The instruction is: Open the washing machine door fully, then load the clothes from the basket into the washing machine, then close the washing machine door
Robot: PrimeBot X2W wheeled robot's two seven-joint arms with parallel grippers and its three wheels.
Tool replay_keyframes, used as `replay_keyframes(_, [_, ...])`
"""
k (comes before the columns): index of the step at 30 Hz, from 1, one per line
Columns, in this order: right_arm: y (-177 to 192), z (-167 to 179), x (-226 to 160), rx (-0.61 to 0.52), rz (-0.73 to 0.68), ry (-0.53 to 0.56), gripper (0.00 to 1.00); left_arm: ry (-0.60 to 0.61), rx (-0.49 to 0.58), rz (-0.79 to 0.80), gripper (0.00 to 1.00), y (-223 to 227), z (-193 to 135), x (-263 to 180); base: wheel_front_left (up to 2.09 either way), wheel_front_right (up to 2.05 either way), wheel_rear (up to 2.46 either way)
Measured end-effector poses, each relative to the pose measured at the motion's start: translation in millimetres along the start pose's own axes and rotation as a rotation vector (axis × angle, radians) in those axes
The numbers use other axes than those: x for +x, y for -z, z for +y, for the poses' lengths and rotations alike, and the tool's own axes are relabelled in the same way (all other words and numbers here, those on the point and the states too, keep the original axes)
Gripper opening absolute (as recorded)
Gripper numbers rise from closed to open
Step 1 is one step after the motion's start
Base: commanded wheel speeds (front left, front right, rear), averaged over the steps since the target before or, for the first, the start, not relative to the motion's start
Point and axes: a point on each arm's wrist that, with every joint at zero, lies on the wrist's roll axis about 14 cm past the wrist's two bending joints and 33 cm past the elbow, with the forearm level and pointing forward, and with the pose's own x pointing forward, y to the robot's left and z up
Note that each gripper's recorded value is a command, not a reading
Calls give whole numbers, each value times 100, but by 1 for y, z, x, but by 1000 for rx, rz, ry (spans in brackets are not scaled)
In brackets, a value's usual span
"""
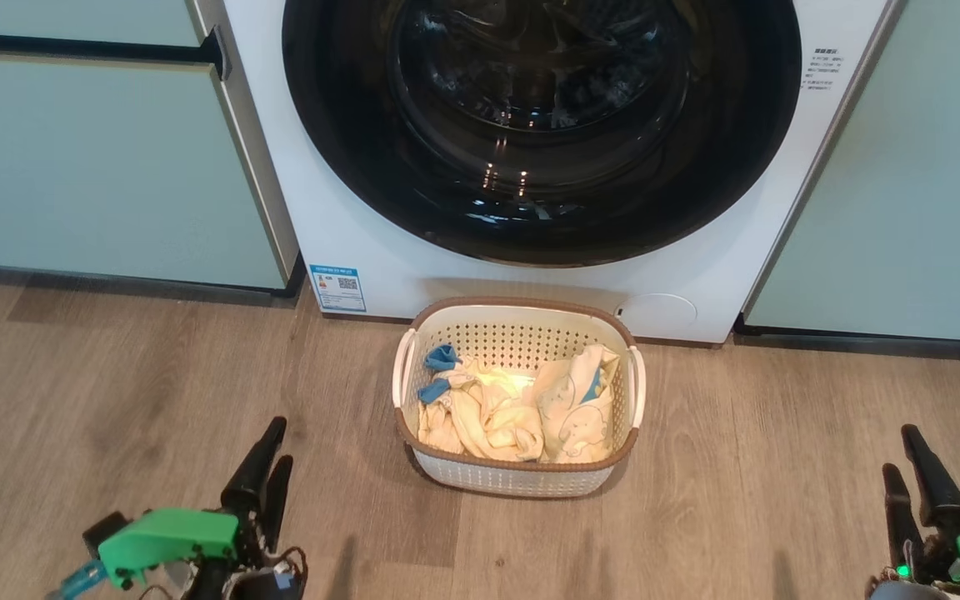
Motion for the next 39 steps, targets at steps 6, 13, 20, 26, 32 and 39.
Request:
replay_keyframes(6, [-1,1,1,-38,-7,-3,100,21,44,-4,100,2,-8,3,0,0,0])
replay_keyframes(13, [-4,1,3,-173,-14,1,100,41,192,-22,100,-3,-15,6,0,0,0])
replay_keyframes(20, [-8,2,7,-382,-13,3,100,44,394,-28,100,-5,-17,7,0,0,0])
replay_keyframes(26, [-9,7,10,-534,-22,-10,100,56,542,-45,100,-7,-21,7,0,0,0])
replay_keyframes(32, [-8,11,10,-679,-23,-27,100,86,691,-53,100,-5,-30,8,0,0,0])
replay_keyframes(39, [-7,14,10,-842,-18,-40,100,118,834,-62,100,-1,-39,8,0,0,0])
